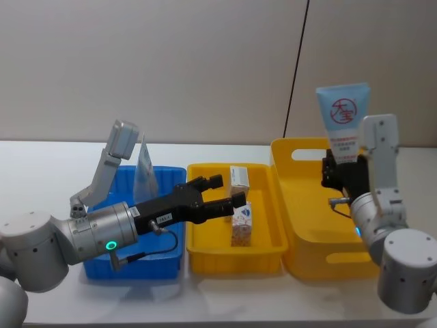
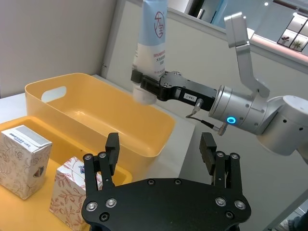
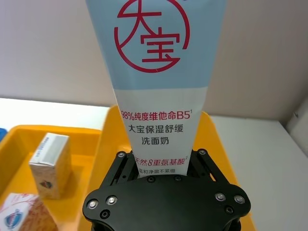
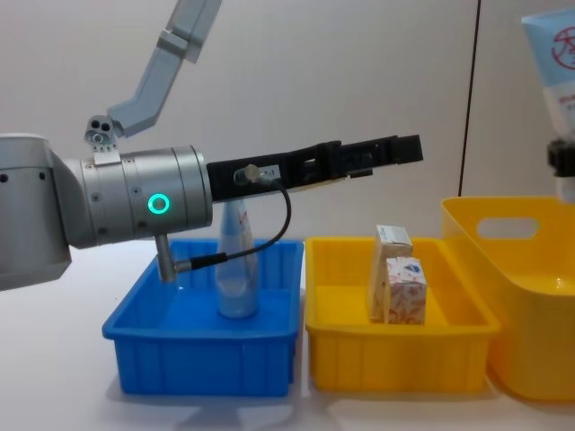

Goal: Bimanual collaborative sorting of washing and personal care products

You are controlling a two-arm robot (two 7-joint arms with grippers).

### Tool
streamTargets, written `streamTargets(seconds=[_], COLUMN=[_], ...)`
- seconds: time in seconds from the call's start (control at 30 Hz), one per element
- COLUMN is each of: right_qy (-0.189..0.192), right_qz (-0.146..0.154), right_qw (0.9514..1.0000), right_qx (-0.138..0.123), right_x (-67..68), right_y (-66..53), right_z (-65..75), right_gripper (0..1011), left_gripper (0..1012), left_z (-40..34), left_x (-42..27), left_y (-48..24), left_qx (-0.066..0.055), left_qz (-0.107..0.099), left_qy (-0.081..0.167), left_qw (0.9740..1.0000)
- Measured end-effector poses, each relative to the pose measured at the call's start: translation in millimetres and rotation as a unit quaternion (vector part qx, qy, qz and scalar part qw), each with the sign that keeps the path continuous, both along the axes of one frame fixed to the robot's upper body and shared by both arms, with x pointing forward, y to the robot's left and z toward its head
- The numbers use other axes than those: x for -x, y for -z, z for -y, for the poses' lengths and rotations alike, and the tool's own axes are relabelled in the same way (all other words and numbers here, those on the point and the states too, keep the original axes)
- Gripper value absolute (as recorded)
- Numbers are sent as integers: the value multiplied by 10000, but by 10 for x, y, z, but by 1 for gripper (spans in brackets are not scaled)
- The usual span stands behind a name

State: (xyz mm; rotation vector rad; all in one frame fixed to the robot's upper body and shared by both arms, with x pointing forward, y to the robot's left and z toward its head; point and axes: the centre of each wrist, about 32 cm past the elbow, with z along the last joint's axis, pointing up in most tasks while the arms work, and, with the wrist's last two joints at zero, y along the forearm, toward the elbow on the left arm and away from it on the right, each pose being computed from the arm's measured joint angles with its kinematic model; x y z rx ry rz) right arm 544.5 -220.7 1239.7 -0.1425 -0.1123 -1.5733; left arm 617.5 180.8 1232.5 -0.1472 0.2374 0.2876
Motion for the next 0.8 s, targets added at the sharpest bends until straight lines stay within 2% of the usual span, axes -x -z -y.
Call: streamTargets(seconds=[0.13,0.37,0.8], right_qy=[202,440,689], right_qz=[-279,-687,-1074], right_qw=[9992,9959,9906], right_qx=[-195,-382,-493], right_x=[7,8,-57], right_y=[-66,-104,-66], right_z=[48,105,138], right_gripper=[306,296,295], left_gripper=[1001,1001,1002], left_z=[0,0,0], left_x=[0,0,0], left_y=[0,0,0], left_qx=[0,0,0], left_qz=[0,0,0], left_qy=[0,0,0], left_qw=[10000,10000,10000])
